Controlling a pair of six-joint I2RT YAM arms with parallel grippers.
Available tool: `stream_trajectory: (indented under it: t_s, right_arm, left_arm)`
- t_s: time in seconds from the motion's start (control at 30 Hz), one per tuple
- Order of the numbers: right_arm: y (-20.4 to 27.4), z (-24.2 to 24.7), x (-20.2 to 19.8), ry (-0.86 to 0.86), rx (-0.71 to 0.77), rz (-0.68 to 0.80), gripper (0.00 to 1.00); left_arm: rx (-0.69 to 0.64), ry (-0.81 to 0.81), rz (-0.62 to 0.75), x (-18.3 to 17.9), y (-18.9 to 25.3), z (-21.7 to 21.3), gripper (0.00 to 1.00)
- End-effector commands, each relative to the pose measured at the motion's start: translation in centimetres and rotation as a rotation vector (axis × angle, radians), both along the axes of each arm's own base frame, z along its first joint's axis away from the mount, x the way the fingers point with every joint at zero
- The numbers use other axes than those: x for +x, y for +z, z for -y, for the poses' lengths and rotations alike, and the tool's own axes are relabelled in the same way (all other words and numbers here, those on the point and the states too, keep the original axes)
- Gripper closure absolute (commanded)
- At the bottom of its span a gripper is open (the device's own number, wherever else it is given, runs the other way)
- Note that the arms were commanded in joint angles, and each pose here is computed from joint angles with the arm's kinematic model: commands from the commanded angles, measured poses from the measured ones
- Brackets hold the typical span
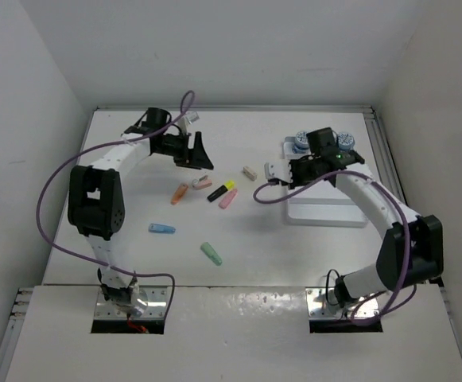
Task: Sort the stationery into containers
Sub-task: Place the pen in the storage box.
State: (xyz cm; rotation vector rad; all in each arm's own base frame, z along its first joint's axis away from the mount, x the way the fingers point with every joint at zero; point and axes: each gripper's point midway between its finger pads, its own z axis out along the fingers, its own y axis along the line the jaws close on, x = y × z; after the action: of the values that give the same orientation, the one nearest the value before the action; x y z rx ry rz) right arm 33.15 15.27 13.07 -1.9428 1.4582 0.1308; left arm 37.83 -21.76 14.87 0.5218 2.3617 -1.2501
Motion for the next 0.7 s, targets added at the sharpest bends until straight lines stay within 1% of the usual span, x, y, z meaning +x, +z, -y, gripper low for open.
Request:
stream_trajectory:
  t_s: [0.0, 0.07, 0.1, 0.23, 0.47, 0.5, 0.57, 0.67]
  right_arm:
    - [1.3, 2.2, 3.8, -0.004, 0.019, 0.063, 1.0]
    - [-0.1, 4.3, 5.3, -0.036, 0.003, 0.05, 1.0]
    - [-0.2, 4.9, 6.0, -0.029, -0.009, 0.065, 1.0]
    - [-2.0, 7.3, 8.2, -0.052, -0.041, 0.051, 1.0]
    - [-4.7, 8.6, 12.7, -0.106, -0.049, 0.059, 1.0]
    - [-4.2, 8.6, 13.1, -0.112, -0.046, 0.072, 1.0]
    - [-5.1, 9.0, 13.9, -0.136, -0.044, 0.054, 1.0]
    - [-5.6, 9.4, 15.2, -0.147, -0.051, 0.067, 1.0]
  left_arm:
    - [0.058, 0.093, 0.146, 3.1, 2.8, -1.6, 0.19]
    - [0.089, 0.102, 0.143, 3.2, 2.0, -2.3, 0.19]
    - [0.093, 0.099, 0.132, 3.0, 1.6, -2.3, 0.19]
    - [0.104, 0.095, 0.108, 2.8, 0.4, -2.6, 0.19]
    - [0.088, 0.082, 0.108, 3.8, 0.3, -3.0, 0.2]
    - [0.087, 0.082, 0.111, 3.8, 0.4, -3.0, 0.2]
    - [0.085, 0.066, 0.119, 3.8, 0.2, -3.0, 0.2]
    - [0.101, 0.053, 0.132, 4.0, -0.1, -3.3, 0.19]
